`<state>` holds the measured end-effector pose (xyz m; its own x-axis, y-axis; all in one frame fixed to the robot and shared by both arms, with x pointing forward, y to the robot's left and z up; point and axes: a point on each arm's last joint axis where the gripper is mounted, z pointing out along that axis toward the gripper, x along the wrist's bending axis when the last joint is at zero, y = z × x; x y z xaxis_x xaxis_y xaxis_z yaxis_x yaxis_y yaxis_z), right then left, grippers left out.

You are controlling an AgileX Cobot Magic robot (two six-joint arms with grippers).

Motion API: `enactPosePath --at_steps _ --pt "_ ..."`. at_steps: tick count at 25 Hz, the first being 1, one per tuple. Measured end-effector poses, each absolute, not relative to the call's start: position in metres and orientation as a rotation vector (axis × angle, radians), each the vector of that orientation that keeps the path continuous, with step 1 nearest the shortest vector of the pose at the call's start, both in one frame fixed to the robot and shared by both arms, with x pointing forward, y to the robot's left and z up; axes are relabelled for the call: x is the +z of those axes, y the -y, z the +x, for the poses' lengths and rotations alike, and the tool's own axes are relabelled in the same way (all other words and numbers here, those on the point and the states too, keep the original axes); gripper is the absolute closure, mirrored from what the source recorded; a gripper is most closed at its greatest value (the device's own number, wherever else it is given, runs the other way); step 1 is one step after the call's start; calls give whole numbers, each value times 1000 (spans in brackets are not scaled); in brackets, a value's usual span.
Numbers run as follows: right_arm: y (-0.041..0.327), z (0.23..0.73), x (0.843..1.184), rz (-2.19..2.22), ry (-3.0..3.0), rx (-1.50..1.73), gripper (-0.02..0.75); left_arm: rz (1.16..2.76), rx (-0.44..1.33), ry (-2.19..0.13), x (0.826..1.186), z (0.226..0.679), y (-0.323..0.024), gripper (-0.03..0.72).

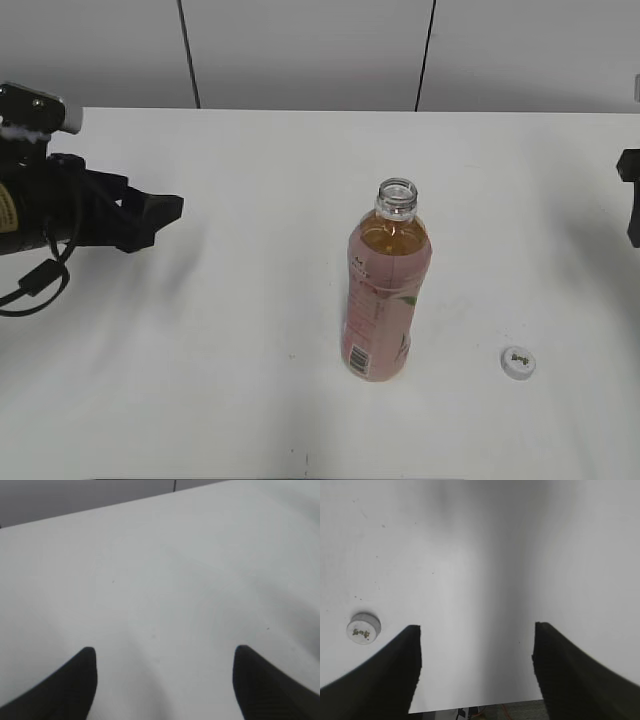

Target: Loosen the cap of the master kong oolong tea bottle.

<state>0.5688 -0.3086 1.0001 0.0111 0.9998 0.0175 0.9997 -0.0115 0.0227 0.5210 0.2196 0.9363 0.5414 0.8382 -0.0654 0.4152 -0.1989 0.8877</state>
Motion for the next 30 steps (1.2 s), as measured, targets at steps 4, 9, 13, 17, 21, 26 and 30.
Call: enactPosePath --at_steps 4,9,13,17,21,26,30 --pt "309 568 1000 2229 -2213 39 214 1878 607 -1236 935 533 -232 188" --pt "309 567 1000 2236 -2218 27 214 1846 631 -1567 942 545 -249 190" --pt "309 566 1002 2226 -2233 22 214 1718 636 -1684 969 543 -254 201" --pt "308 558 1009 2208 -2252 24 214 1587 641 -1723 1001 529 -258 218" --pt "308 544 1016 2191 -2248 45 214 1590 654 -1733 1025 509 -262 230" --pt "304 526 1025 2196 -2238 122 214 1663 580 -1724 1041 486 -261 237" --pt "302 509 1039 2169 -2214 191 214 1696 559 -1710 1054 467 -262 240"
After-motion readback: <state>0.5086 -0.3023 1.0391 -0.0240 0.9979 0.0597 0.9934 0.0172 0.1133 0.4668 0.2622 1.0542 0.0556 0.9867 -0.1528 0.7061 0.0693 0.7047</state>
